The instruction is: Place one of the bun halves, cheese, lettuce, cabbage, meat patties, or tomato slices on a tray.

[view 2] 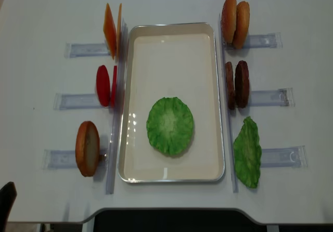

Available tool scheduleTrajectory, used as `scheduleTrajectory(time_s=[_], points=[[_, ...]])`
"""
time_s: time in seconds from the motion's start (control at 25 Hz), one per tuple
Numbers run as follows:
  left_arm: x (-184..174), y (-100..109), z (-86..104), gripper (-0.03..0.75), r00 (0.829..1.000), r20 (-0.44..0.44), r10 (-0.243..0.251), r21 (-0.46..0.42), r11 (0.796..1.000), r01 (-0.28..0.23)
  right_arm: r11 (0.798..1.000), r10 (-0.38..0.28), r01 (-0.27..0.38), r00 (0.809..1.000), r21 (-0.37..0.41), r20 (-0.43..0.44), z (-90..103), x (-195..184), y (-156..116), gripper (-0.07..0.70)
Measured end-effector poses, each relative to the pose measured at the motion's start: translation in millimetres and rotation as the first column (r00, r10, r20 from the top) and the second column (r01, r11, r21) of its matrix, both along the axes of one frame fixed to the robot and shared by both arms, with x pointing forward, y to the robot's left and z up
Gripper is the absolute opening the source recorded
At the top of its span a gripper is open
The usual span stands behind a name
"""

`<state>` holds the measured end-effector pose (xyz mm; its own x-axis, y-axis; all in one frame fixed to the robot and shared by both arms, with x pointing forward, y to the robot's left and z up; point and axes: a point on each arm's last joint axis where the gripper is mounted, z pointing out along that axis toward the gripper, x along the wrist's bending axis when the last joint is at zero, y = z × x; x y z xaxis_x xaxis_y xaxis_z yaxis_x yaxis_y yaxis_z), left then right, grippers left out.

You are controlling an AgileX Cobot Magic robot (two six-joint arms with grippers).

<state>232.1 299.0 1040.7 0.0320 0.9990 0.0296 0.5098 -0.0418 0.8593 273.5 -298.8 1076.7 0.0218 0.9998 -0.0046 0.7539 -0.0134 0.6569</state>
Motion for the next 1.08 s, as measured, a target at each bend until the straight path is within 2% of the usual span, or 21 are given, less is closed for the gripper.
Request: scheduleTrajectory(time_s=[0.24,0.52,0.72,1.08], points=[[0,0,0.0,0.409,1.000,0.000,0.000,0.000,1.000,0.000,1.000,-0.004,0.004,0.988,-0.001,0.153,-7.2,-31,2,0.434],[0,0,0.0,0.409,1.000,0.000,0.000,0.001,1.000,0.000,1.000,-0.024,0.021,0.960,0.015,0.280,-26.1,-49,3,0.434],[0,0,0.0,0.409,1.000,0.000,0.000,0.001,1.000,0.000,1.000,-0.024,0.021,0.952,0.014,0.305,-27.2,-47,3,0.434],[0,0,0.0,0.409,1.000,0.000,0.000,0.001,1.000,0.000,1.000,-0.024,0.021,0.950,0.014,0.313,-28.6,-45,2,0.434]])
